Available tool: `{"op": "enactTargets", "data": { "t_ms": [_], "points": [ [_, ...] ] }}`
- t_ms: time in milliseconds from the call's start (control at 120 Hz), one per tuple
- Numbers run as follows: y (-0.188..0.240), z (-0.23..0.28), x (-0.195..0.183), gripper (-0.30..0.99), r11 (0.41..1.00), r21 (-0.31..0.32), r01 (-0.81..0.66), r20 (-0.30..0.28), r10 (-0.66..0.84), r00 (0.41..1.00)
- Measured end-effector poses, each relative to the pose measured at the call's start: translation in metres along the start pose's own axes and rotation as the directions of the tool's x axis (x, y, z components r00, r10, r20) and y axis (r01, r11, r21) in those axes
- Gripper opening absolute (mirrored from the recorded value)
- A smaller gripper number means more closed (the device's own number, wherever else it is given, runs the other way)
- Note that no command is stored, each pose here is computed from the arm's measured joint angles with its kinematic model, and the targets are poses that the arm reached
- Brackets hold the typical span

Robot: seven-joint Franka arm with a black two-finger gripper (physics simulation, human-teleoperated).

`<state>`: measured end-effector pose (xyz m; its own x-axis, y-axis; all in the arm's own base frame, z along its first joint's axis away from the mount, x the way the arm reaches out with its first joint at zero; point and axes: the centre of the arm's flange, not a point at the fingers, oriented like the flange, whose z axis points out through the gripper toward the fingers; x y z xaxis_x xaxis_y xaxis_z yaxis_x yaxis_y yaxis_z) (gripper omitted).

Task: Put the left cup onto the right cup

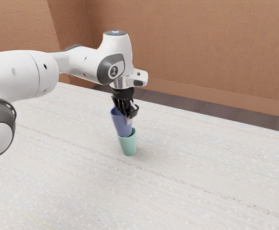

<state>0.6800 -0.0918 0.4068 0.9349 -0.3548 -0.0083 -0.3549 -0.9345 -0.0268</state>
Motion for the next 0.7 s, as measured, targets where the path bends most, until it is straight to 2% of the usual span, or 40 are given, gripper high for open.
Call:
{"op": "enactTargets", "data": {
  "t_ms": [117,258,442,700],
  "points": [
    [0.0,0.001,0.0,0.39,1.0,-0.004,0.001,0.0,-0.001,1.0],
    [0.0,0.0,0.0,0.54,1.0,-0.006,0.001,-0.001,-0.001,1.0],
    [0.0,-0.004,-0.001,0.63,1.0,-0.007,0.001,-0.005,-0.001,1.0],
    [0.002,-0.037,-0.008,0.67,1.0,-0.01,-0.002,-0.034,0.002,0.999]
  ]
}}
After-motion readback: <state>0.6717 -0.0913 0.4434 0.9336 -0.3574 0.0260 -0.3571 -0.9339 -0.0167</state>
